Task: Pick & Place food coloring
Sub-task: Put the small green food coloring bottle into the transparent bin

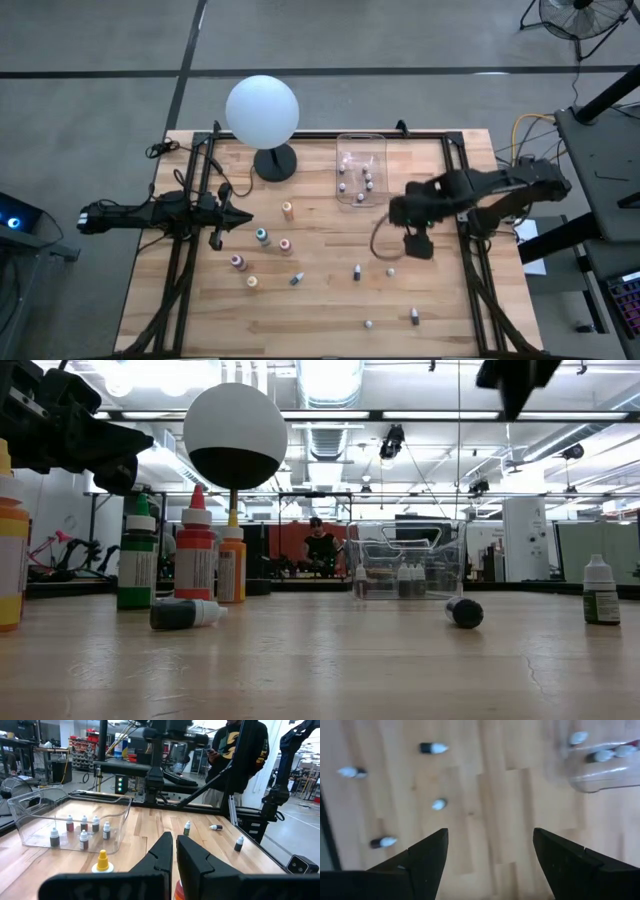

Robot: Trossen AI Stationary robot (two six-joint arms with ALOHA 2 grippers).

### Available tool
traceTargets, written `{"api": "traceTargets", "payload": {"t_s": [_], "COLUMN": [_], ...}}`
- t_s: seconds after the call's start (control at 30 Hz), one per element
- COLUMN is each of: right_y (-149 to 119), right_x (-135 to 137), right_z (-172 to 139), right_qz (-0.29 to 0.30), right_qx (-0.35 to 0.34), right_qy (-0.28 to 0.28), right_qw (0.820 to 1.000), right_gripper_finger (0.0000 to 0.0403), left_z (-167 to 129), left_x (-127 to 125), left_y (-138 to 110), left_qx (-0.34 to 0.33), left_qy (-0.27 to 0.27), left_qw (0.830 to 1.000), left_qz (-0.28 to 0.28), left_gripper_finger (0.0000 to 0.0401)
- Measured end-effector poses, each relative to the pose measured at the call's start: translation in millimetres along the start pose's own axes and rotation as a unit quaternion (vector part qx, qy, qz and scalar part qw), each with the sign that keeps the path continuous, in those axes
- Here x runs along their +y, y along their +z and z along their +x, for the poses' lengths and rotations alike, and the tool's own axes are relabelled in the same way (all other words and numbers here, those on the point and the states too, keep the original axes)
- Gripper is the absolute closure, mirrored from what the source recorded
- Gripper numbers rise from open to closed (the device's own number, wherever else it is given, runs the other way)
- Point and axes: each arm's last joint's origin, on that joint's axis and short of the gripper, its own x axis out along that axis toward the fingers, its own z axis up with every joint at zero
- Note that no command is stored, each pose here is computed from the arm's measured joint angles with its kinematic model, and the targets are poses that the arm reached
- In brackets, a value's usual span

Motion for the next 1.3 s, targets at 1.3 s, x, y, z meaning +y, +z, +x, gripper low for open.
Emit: {"api": "traceTargets", "payload": {"t_s": [1.3], "right_y": [-29], "right_x": [78], "right_z": [111], "right_qz": [-0.109], "right_qx": [0.032], "right_qy": [-0.015], "right_qw": [0.993], "right_gripper_finger": [0.0143], "left_z": [0], "left_x": [0], "left_y": [0], "left_qx": [0.000], "left_qy": [0.000], "left_qw": [1.000], "left_qz": [0.000], "left_gripper_finger": [0.0401]}}
